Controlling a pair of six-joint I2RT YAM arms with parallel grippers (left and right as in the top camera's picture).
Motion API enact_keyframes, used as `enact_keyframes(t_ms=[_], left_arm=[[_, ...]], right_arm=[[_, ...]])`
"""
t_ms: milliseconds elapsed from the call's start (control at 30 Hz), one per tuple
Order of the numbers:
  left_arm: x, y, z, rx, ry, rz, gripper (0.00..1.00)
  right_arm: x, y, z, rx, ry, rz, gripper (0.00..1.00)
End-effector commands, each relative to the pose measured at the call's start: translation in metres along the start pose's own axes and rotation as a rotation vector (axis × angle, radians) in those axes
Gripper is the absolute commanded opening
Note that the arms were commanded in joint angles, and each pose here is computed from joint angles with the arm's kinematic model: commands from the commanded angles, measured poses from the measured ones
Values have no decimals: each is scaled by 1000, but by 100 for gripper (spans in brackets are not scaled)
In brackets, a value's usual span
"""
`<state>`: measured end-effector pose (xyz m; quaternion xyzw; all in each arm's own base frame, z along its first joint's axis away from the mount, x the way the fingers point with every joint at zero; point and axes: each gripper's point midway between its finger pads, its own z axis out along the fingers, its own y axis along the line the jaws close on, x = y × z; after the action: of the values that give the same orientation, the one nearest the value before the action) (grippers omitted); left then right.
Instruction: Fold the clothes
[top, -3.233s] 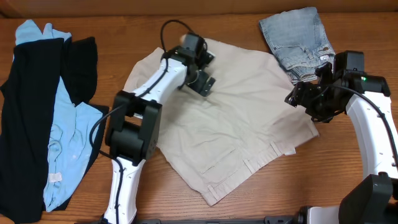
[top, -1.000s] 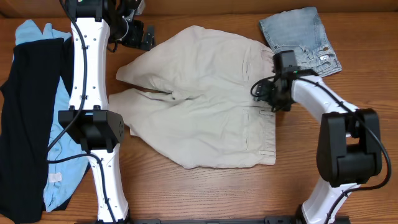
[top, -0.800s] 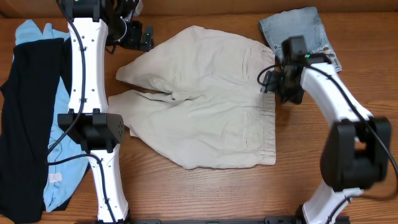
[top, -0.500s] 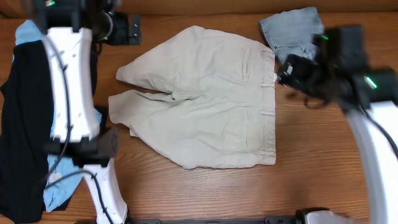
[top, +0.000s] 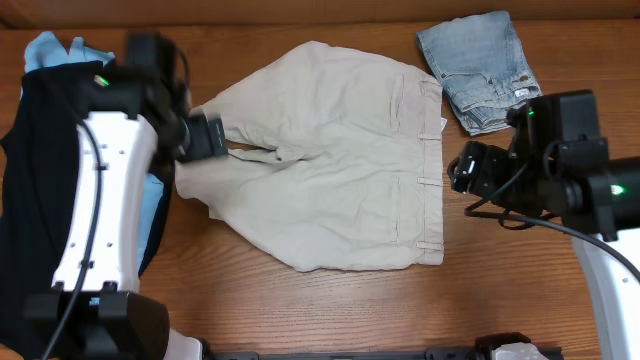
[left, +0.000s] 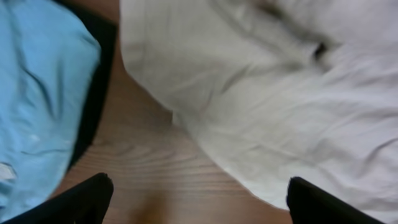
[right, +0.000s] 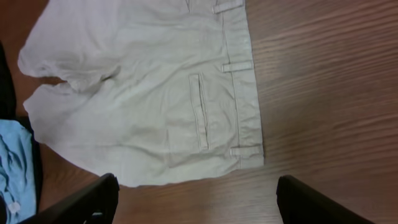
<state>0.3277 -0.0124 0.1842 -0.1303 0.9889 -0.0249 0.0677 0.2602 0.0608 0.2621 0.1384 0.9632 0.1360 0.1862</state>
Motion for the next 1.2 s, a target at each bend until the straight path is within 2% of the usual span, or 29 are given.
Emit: enact_keyframes(t_ms=[0,133,200,267,600,733,767,933,1167], left_arm=[[48,3,27,50,52,-127,90],[85,9,68,58,116,-214,79],[100,14,86,39,149,-250,66],[113,18,102,24,179,-281,58],[129,49,155,-97,101,-388,54],[111,50,165,-81,2,-387,53],[96,48,166,-66,-65,-388,52],[58,35,162,20,-206,-387,51],[41,30,166,45,-263,-371,45]], right_arm=[[5,6,17,-45,27,16,85],[2,6,35,-63,23,14,85],[1,6,41,-64,21,13,85],[1,5,44,-62,22,13,85],[-3,-2,46,-22,1,9,85],[-4,-2,46,-22,0,9,86],[-4,-1,46,-23,-2,9,86],[-5,-2,46,-20,-4,9,86],[-6,-2,46,-20,-10,8,89]])
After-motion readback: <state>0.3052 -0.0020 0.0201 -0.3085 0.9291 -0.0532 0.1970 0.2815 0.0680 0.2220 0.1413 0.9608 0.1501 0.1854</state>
